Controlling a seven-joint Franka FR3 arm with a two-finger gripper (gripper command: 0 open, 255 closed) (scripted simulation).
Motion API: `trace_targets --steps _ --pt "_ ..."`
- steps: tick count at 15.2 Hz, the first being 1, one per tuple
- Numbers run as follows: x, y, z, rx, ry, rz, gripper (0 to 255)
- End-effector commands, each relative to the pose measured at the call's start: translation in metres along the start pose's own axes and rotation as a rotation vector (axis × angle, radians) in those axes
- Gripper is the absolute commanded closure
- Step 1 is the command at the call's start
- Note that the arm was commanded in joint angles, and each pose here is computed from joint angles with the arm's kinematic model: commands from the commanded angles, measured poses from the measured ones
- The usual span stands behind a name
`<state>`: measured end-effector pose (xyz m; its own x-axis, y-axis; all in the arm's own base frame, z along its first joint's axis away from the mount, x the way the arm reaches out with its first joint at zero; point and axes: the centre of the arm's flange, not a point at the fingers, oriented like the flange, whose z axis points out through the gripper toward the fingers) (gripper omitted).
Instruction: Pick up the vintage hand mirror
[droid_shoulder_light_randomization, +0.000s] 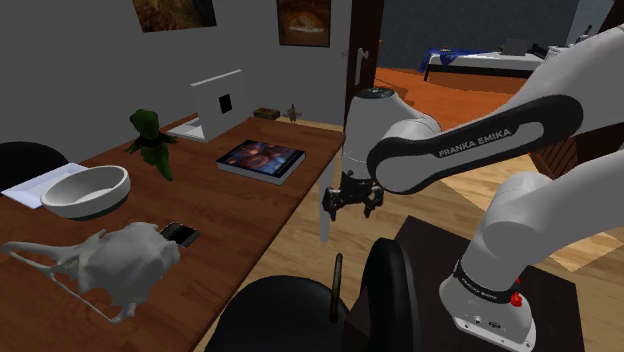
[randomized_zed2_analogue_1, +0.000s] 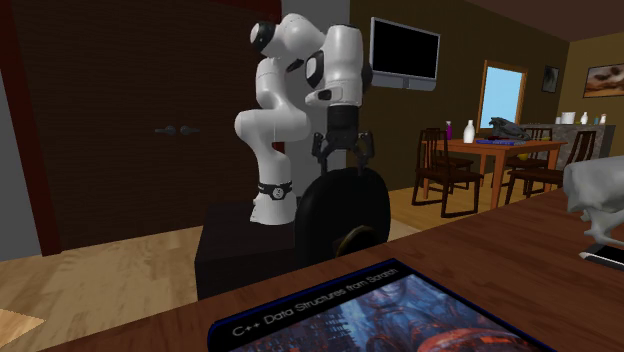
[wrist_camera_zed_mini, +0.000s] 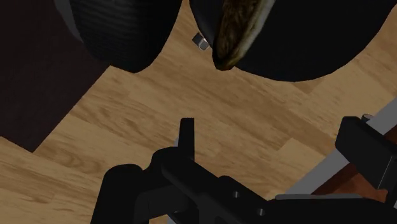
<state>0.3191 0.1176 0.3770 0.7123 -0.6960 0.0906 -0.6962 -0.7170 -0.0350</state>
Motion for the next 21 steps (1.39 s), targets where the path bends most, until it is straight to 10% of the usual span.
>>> trace_targets --steps 1,10,20,21 --pt "-0.009 -0.007 0.023 -0.017 -0.009 0.063 0" --pt "-0.04 -0.04 0.134 -0.098 -0.05 0.33 0" --pt "-0.044 -0.039 0.177 -0.1 -0.051 0.337 0" --pt "-0.045 -0.039 0.178 -0.1 -0.051 0.337 255"
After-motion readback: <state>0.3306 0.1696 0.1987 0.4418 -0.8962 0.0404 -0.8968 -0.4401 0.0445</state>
